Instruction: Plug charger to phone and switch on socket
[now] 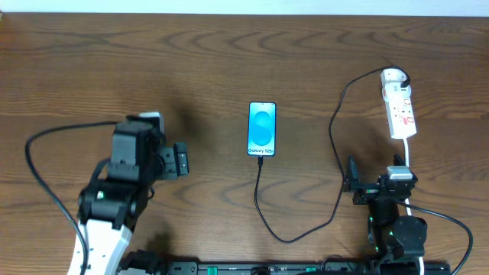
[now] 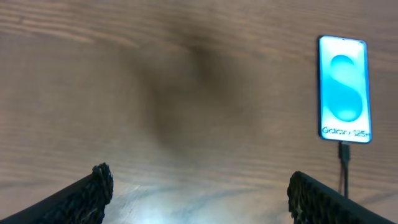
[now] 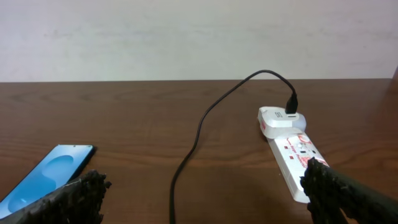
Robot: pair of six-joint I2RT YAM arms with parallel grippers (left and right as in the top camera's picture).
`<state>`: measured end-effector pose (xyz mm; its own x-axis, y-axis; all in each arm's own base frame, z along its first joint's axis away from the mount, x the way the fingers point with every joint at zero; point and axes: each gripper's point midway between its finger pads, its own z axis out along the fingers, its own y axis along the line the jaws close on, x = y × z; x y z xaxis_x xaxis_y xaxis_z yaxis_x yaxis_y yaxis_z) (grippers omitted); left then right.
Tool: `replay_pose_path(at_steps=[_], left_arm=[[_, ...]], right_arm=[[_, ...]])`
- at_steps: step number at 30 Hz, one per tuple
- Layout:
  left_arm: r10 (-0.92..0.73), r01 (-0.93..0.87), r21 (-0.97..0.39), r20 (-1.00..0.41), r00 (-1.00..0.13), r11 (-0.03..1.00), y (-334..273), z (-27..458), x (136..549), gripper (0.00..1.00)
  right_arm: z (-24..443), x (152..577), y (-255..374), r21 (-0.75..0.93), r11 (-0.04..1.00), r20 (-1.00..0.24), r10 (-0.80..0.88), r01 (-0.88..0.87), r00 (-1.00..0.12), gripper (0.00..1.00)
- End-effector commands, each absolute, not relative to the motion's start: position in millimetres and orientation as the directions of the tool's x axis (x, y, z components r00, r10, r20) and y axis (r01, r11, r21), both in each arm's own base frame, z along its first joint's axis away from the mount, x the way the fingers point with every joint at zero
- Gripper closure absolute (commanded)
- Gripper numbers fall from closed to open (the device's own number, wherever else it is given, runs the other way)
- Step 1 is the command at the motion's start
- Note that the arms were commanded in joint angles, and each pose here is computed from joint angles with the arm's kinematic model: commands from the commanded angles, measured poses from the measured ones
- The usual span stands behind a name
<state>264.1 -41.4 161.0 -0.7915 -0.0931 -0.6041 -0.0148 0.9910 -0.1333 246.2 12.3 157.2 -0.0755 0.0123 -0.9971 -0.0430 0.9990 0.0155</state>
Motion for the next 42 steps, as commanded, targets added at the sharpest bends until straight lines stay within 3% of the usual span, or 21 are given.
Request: replay_pose_path(at_steps=[1,16,31,42], left_arm=[[-0.080,0.036,-0.166,-0.640,-0.764,0.985,-43.7,154.1,254.4,0.09],[-0.146,0.082,-0.250,-0.768,-0.623,0.965,-39.8,144.0,235.9,0.09],[-0.168,0.093,-0.273,-0.792,-0.587,0.958,-38.6,129.8,235.4,0.09],[-0.176,0.163,-0.267,-0.886,-0.429,0.950,-43.3,131.6,230.0,0.09]], right_arm=[[156.6,246.0,10.7,0.004,0.999,-0.997,0.001,-0.036,-0.075,0.01],[156.6,246.0,10.7,0.003,0.999,-0.997,0.001,-0.036,-0.075,0.01],[156.6,246.0,10.7,0.004,0.999,-0.997,0.001,-0.036,-0.075,0.01],[156.6,246.0,10.7,0.004,0.999,-0.997,0.001,-0.036,-0.075,0.01]])
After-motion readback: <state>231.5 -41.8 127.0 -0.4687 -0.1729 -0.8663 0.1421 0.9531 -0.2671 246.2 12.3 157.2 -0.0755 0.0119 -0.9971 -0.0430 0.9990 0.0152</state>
